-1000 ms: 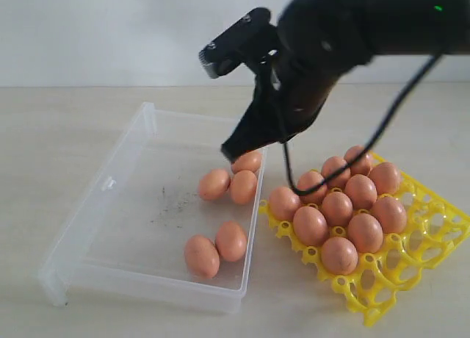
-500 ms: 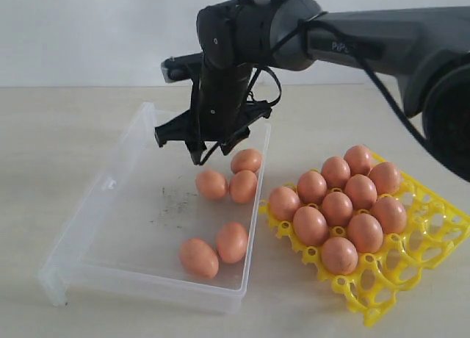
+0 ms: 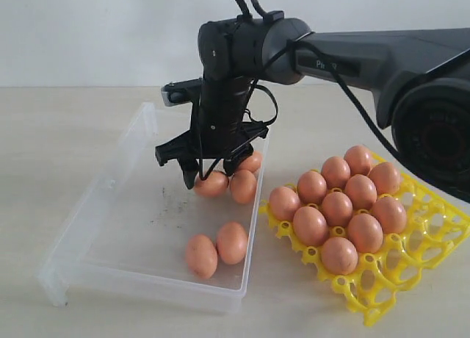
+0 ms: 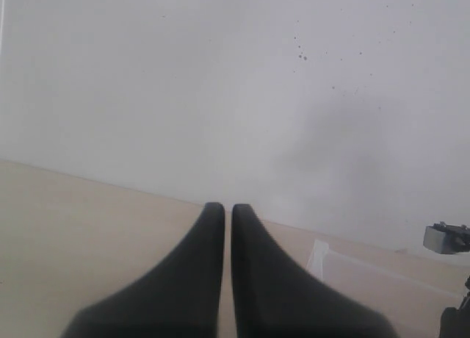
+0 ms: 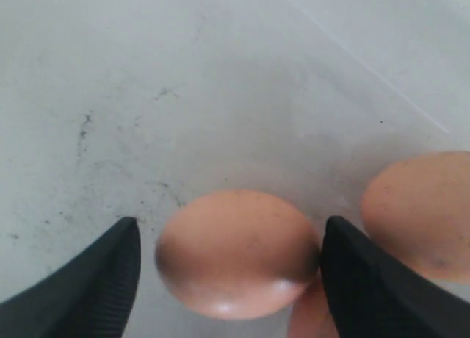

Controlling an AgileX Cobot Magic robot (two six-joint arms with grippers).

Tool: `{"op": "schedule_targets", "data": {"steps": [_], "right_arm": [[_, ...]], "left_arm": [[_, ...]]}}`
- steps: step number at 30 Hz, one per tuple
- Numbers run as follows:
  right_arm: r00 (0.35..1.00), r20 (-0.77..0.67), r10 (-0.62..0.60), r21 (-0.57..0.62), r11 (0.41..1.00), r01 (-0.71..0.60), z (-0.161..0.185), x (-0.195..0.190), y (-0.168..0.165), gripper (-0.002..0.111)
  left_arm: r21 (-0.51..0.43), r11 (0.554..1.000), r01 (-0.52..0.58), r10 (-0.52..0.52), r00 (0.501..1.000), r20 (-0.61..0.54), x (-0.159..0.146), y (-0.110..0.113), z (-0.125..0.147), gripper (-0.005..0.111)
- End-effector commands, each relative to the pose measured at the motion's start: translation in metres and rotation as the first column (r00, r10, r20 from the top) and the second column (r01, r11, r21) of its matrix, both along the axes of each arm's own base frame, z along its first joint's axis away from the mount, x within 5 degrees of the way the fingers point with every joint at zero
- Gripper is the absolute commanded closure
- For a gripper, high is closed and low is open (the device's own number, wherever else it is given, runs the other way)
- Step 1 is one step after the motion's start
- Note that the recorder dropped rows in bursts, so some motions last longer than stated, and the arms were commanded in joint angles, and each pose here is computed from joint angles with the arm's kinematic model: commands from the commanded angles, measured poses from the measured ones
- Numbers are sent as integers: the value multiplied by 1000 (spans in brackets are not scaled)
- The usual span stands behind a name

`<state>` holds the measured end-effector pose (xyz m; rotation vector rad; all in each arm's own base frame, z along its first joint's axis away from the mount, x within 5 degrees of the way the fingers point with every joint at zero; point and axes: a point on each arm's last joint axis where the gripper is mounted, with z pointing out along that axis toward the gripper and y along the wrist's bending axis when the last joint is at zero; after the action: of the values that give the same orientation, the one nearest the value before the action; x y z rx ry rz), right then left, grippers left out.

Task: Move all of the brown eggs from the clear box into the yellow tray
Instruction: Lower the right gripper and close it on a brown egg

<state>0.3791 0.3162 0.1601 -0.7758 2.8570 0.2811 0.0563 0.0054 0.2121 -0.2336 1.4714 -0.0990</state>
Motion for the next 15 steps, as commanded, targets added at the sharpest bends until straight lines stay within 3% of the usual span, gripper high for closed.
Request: {"op": "schedule_targets", "data": {"steps": [1,3,4,9,15], "right_arm": [[999,-1,49,-7,999,-49,-9,3,0,46],[1000,6,5,7,1000,-5,-10,5,1,46],[996,15,-82,40,996,82,-9,8,2,46],[992,126,2,86,996,-13,3,14,5,46],[997,-13,-73,-6,997,73,9,1,-5,46]], "left_arm": [[5,1000,2,-2,1000,5,0,0,1,103],[5,1000,2,-2,1000,5,0,0,1,103],[5,1000,2,-2,1000,5,0,0,1,103],[5,1000,2,-2,1000,5,0,0,1,103],[5,1000,2,-2,1000,5,0,0,1,103]]}}
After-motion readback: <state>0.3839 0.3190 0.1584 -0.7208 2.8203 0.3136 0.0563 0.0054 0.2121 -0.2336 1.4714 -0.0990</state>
